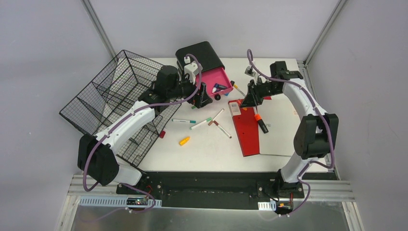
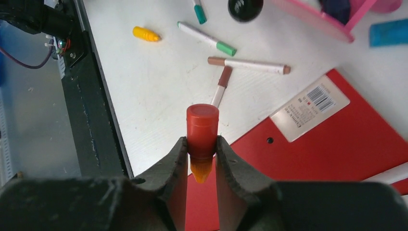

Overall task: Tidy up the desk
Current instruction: Pick up the stationery from the center of the board, then place the stationery in the drawer.

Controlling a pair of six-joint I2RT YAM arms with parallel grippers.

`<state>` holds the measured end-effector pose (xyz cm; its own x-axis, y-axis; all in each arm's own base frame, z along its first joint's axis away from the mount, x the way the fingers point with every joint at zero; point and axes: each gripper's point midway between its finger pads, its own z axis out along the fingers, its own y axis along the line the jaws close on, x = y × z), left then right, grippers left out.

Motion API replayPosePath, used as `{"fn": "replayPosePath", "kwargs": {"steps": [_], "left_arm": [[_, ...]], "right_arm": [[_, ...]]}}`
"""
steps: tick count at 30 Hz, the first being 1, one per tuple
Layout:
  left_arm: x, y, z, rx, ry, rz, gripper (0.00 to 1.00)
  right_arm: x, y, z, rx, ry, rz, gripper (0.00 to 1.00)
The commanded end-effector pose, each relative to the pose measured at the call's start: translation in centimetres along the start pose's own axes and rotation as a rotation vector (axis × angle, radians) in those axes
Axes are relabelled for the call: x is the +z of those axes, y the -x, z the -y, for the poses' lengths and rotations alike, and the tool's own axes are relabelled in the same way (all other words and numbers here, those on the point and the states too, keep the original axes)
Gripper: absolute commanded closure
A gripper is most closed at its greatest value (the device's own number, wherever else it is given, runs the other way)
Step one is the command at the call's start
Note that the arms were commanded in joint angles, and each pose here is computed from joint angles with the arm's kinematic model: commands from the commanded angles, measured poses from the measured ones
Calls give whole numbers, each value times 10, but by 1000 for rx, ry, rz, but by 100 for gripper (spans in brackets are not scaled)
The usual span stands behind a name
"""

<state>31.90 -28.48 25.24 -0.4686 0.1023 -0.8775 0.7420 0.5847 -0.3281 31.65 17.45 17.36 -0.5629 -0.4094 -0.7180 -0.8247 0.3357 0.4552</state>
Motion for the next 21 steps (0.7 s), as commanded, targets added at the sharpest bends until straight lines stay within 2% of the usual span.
{"fn": "replayPosePath", "kwargs": {"steps": [1, 12, 21], "left_arm": [[-11, 17, 4, 54, 5, 60, 9], [-10, 16, 0, 58, 25, 57, 9], [-12, 18, -2, 68, 37, 64, 9]], "right_arm": [[-14, 49, -15, -172, -9, 60, 100], [7, 120, 5, -269, -169, 52, 100], [48, 151, 25, -274, -263, 38, 100]]}}
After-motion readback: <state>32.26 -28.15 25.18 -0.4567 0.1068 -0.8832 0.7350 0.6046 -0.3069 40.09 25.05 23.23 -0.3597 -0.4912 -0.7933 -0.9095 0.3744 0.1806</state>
